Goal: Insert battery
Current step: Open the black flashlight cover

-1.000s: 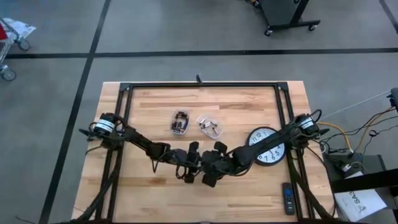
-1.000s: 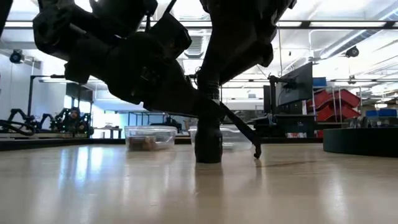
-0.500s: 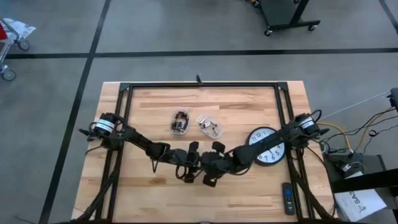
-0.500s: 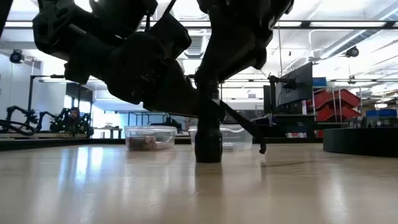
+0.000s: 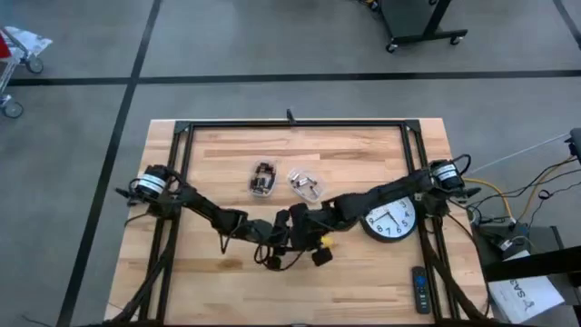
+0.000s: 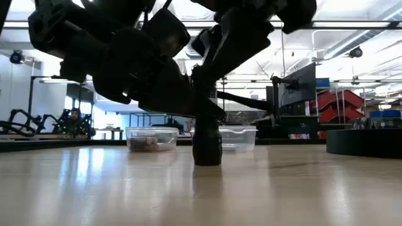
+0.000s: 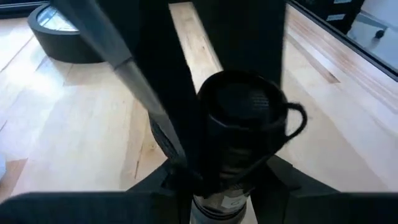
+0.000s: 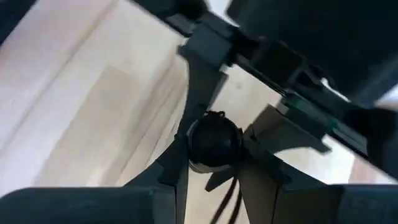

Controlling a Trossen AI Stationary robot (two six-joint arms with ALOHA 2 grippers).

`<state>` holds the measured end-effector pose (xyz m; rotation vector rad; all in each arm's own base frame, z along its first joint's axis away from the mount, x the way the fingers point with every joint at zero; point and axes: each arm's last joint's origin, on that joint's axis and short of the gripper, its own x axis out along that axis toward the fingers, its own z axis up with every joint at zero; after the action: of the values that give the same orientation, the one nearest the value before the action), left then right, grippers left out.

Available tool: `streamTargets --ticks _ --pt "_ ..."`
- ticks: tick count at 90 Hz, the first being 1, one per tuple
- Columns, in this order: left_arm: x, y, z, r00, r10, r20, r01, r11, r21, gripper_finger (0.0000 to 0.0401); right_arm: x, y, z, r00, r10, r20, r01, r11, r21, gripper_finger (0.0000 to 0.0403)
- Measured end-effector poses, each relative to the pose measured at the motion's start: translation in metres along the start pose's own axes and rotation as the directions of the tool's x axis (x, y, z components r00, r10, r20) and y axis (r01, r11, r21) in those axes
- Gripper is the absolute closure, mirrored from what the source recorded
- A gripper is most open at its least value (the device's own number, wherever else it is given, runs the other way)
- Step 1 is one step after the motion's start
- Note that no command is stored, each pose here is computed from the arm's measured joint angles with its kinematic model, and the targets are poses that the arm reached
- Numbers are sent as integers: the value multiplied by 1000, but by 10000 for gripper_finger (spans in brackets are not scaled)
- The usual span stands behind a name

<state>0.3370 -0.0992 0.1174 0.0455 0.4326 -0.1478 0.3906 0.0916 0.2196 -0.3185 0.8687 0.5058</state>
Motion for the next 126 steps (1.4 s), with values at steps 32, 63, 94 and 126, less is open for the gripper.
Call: streamTargets --ticks 32,63,94,126 --pt "0 2 0 999 37 -1 -37 996 -83 306 -4 -21 -8 1000 8 5 -8 1000 -22 277" --pt "0 7 0 983 183 1 -182 980 -75 306 -3 -5 -7 968 -210 -135 247 880 405 237" --pt "0 7 0 980 200 0 -199 978 -63 303 0 22 1 904 -389 -179 415 692 590 286" --pt "-1 7 -1 979 205 -4 -204 977 -64 303 10 21 -1 893 -419 -166 420 640 644 278"
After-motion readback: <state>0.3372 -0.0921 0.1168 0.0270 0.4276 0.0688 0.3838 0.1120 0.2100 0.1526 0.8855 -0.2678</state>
